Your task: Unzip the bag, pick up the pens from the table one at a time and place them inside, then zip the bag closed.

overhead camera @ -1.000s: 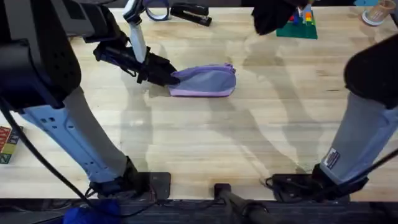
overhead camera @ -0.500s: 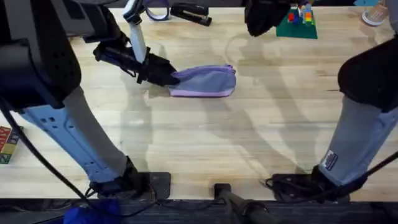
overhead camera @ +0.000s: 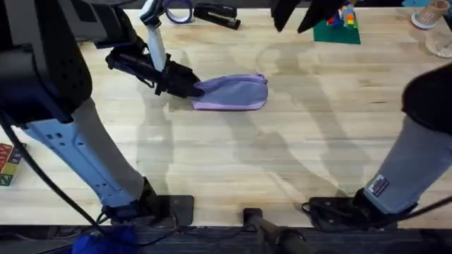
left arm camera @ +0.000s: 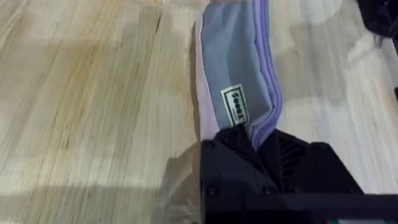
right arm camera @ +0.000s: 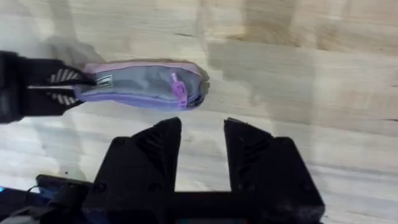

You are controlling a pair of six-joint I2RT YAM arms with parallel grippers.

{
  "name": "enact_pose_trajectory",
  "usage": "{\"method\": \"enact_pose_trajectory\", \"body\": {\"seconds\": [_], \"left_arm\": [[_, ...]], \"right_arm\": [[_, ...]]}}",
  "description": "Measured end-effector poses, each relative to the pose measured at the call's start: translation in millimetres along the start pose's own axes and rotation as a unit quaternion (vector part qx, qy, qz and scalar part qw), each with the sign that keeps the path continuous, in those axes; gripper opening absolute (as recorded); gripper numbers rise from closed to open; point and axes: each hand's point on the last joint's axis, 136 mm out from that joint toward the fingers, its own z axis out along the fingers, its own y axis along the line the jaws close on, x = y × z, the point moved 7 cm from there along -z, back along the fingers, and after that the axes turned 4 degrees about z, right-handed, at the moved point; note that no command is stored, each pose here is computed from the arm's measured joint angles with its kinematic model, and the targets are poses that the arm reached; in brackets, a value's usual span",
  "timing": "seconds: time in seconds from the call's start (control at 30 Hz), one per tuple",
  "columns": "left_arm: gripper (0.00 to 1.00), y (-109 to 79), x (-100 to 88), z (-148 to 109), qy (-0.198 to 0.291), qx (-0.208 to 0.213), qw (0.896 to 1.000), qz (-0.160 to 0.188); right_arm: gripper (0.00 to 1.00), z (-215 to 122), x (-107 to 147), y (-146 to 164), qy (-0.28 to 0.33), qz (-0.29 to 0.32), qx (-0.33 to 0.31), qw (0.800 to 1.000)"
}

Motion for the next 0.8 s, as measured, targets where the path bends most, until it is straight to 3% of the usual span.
{"method": "enact_pose_trajectory", "body": {"seconds": [0.17,0.37,0.47,0.8], "left_arm": [[0.043,0.0,0.0,0.0,0.000,0.000,1.000,0.000],[0.043,-0.3,-0.1,0.0,0.000,0.001,1.000,-0.001],[0.043,-0.3,-0.1,0.0,0.000,0.001,1.000,-0.001],[0.043,-0.3,-0.1,0.0,0.000,0.001,1.000,0.000]], "right_arm": [[0.534,-37.2,12.6,-2.9,-0.041,-0.005,-0.021,0.999],[0.869,-67.6,44.3,-18.0,-0.057,-0.009,-0.027,0.998],[0.979,-71.5,59.7,-33.5,-0.050,0.000,-0.020,0.999],[0.996,-74.2,74.8,-75.5,-0.043,0.055,0.000,0.998]]}}
